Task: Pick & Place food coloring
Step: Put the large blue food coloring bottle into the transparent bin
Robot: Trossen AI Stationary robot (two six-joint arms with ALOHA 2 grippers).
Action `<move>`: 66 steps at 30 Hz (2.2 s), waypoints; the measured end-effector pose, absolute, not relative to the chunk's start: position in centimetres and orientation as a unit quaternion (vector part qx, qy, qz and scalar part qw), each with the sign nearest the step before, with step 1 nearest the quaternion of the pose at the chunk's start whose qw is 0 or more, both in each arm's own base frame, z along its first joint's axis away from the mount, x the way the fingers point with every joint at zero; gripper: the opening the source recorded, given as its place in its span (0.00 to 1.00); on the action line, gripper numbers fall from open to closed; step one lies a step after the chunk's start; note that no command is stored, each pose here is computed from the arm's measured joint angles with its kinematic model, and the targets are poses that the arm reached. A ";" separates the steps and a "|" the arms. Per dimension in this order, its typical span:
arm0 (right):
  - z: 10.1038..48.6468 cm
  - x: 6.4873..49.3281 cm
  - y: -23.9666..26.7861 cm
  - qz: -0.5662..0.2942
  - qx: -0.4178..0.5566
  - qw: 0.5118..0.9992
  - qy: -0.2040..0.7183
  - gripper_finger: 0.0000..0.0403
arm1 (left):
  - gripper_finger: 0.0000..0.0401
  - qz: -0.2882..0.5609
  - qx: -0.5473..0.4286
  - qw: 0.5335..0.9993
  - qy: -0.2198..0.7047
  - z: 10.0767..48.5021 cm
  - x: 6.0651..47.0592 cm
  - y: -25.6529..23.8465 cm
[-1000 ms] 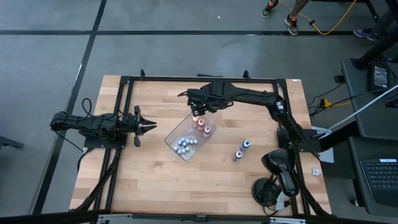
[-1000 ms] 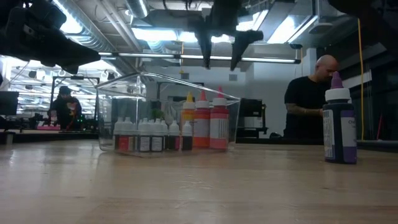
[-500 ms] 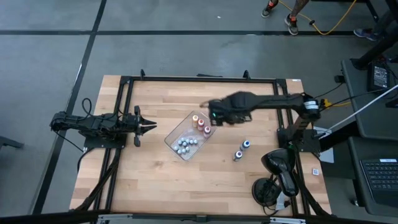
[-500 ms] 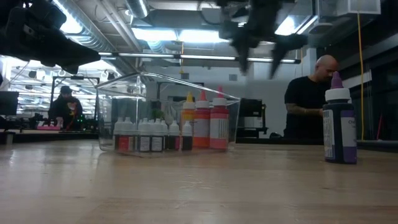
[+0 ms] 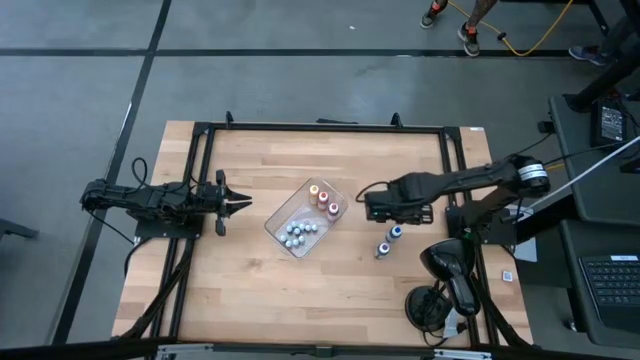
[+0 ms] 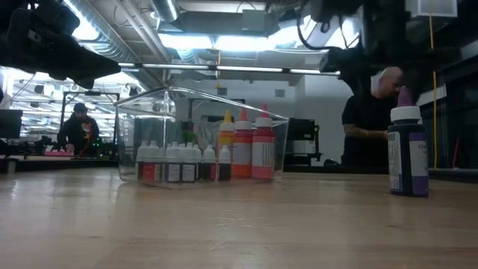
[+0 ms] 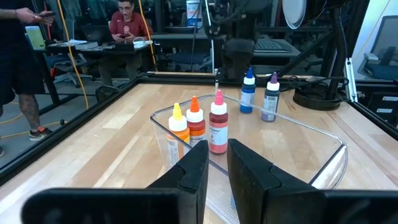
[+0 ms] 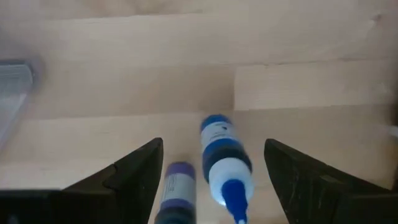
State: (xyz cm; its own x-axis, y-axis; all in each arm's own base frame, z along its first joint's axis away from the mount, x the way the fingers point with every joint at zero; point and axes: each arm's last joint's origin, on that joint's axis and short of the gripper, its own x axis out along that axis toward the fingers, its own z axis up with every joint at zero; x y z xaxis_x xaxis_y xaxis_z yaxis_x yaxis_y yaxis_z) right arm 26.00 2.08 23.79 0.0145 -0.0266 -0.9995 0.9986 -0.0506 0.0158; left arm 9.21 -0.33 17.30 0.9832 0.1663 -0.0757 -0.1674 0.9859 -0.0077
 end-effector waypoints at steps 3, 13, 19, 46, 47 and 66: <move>22.5 25.5 2.7 -0.505 0.530 0.491 0.472 0.69 | 0.13 0.084 -0.007 0.996 0.037 17.3 9.2 -0.3; 19.7 24.8 4.3 -0.490 0.540 0.491 0.476 0.69 | 0.15 0.084 -0.007 0.996 0.037 17.3 9.2 -0.3; 19.3 24.5 4.4 -0.497 0.530 0.494 0.477 0.62 | 0.14 0.084 -0.007 0.996 0.037 17.3 9.2 -0.3; 27.5 27.7 0.9 -0.442 0.399 0.608 0.526 0.37 | 0.14 0.084 -0.007 0.996 0.037 17.3 9.2 -0.3; 28.2 28.2 0.5 -0.437 0.393 0.616 0.525 0.37 | 0.14 0.084 -0.007 0.996 0.037 17.3 9.2 -0.3; 35.2 39.3 -2.0 -0.303 0.284 0.759 0.502 0.37 | 0.14 0.084 -0.007 0.996 0.037 17.3 9.2 -0.3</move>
State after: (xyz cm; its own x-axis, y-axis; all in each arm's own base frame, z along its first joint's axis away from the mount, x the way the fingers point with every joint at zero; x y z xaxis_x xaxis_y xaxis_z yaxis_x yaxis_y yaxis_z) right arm 39.28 -1.99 35.22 0.3118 -0.1747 -0.9340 0.7447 0.6554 0.1260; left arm 9.20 -0.33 17.30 0.9832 0.1663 -0.0753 -0.1674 0.9859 -0.0080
